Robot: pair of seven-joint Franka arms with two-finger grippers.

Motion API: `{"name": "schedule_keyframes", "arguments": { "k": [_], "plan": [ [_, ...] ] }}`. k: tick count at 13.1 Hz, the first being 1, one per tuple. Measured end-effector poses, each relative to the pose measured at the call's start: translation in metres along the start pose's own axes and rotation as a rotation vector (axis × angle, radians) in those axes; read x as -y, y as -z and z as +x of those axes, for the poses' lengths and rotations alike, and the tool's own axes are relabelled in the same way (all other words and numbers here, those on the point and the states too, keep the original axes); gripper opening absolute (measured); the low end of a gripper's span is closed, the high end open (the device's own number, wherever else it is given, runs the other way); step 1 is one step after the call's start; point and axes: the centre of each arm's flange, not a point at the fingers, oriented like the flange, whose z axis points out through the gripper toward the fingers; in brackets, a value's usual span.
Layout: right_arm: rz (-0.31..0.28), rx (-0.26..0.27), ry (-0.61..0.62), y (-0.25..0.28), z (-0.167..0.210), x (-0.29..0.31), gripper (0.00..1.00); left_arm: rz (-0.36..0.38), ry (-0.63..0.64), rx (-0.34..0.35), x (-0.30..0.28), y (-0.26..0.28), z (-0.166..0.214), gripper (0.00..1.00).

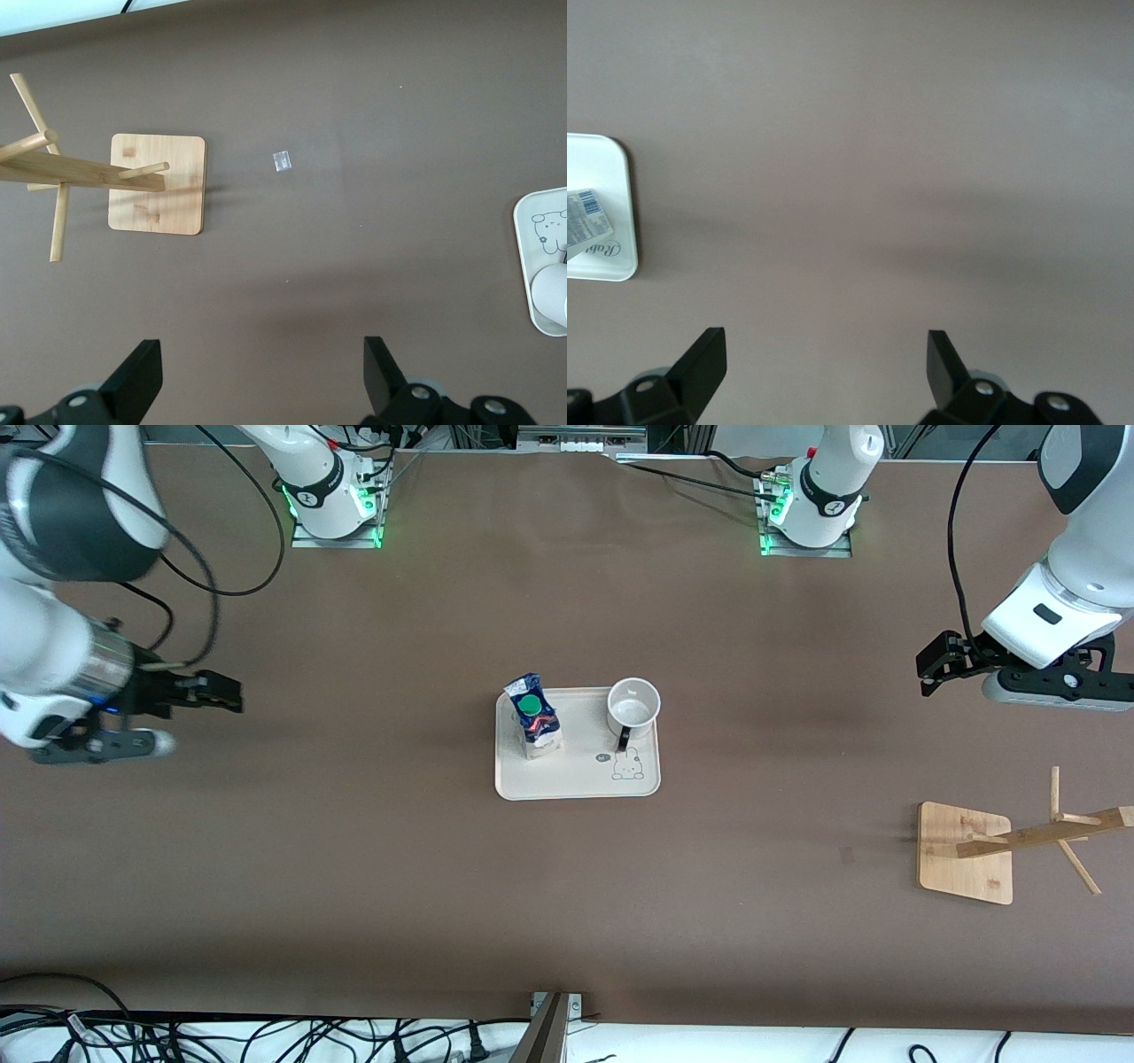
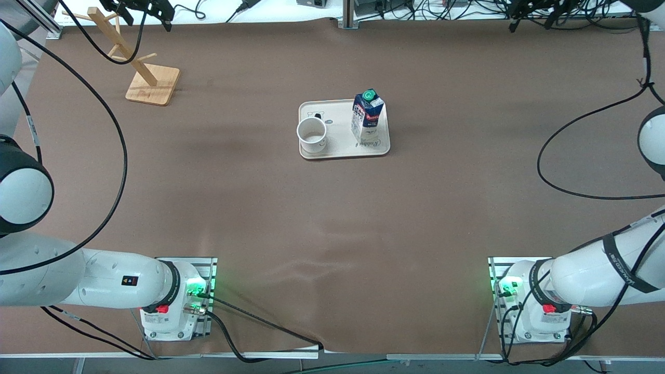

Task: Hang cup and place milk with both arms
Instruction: 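Reach the right gripper toward the blue milk carton on the tray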

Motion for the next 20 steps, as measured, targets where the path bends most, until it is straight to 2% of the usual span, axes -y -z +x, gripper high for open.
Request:
{"name": "schedule_keyframes", "arguments": {
  "k": [2, 3, 7, 9, 11, 15, 20],
  "plan": [
    [0.015, 0.006, 0.016, -0.021, 0.012, 0.027, 1.0, 0.0, 0.0, 0.0, 0.0, 0.0, 0.0, 1.0],
    [0.053, 0.002, 0.018, -0.03, 0.018, 0.035, 1.0, 0.0, 0.0, 0.0, 0.0, 0.0, 0.0, 1.0],
    [0.127, -0.047, 0.067, -0.055, 0.034, 0.099, 1.0, 0.0, 0.0, 0.0, 0.0, 0.0, 0.0, 1.0],
    [0.131, -0.066, 0.011, -0.062, 0.033, 0.144, 1.0, 0.0, 0.0, 0.0, 0.0, 0.0, 0.0, 1.0],
    [0.13, -0.063, -0.01, -0.071, 0.031, 0.171, 1.0, 0.0, 0.0, 0.0, 0.0, 0.0, 0.0, 1.0],
    [0.117, -0.028, 0.037, -0.096, 0.028, 0.205, 1.0, 0.0, 0.0, 0.0, 0.0, 0.0, 0.0, 1.0],
    [0.109, -0.021, 0.096, -0.104, 0.015, 0.245, 1.0, 0.0, 0.0, 0.0, 0.0, 0.0, 0.0, 1.0]
  ]
}}
